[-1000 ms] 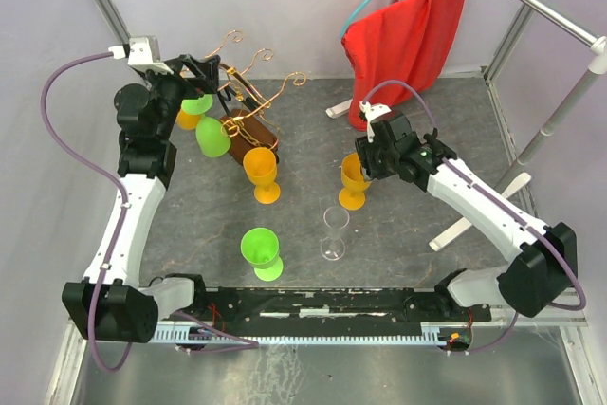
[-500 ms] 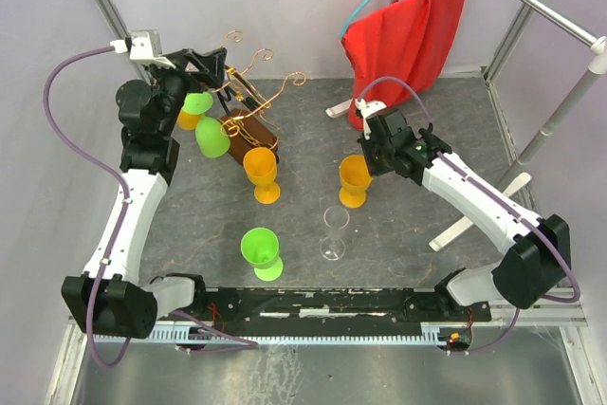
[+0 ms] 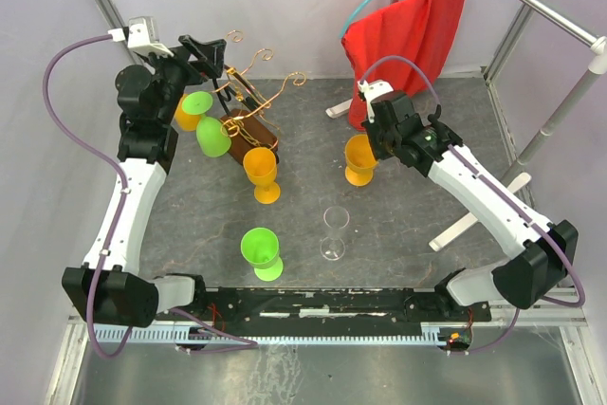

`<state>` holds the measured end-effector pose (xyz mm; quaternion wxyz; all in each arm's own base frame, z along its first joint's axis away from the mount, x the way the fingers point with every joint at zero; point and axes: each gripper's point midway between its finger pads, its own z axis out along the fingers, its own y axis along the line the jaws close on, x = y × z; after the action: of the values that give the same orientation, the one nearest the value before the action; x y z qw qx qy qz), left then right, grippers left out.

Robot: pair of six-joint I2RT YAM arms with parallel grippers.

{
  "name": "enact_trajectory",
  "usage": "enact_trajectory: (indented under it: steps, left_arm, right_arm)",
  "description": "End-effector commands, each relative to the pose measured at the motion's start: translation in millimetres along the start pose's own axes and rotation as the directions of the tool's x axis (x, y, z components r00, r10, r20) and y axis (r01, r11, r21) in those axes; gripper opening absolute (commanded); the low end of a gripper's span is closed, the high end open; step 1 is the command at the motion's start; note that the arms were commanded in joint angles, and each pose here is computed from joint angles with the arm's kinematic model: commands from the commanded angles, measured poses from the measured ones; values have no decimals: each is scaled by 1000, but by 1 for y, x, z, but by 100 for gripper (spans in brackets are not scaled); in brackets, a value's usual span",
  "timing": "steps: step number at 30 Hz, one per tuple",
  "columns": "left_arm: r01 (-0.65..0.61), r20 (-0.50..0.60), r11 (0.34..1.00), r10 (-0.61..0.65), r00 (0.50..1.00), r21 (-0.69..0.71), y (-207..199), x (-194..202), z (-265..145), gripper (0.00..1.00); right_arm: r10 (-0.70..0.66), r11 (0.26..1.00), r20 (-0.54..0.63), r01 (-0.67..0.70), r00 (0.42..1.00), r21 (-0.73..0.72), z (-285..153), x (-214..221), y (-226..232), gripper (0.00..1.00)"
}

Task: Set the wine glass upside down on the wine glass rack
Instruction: Adjust the wine rack at the center of the board.

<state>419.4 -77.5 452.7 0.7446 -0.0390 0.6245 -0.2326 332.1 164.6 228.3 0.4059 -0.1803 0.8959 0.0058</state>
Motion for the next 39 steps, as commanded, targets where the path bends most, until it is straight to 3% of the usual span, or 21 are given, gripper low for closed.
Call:
enact_trajectory:
  steps: [1, 20, 25, 34, 39]
  left_arm:
    - [34, 37, 999, -34, 999, 6, -9, -18, 2, 99]
    - [7, 10, 999, -7, 1000, -33, 1, -9, 3, 99]
    - [12, 6, 999, -12, 1000, -30, 1, -7, 6, 99]
    - [23, 11, 1000, -23, 1000, -20, 0, -9, 11, 99]
    - [22, 21, 999, -21, 1000, -25, -3, -18, 8, 99]
  right_arm:
    - [8, 1000, 56, -8, 998, 11, -7, -18, -3, 1]
    - [15, 998, -44, -17, 999, -55, 41, 8, 23, 4]
    - [19, 997, -59, -23, 998, -71, 48, 14, 28, 16]
    - [2, 999, -39, -4, 999, -41, 38, 4, 19, 51]
    - [-41, 999, -19, 41, 999, 23, 18, -16, 1, 77]
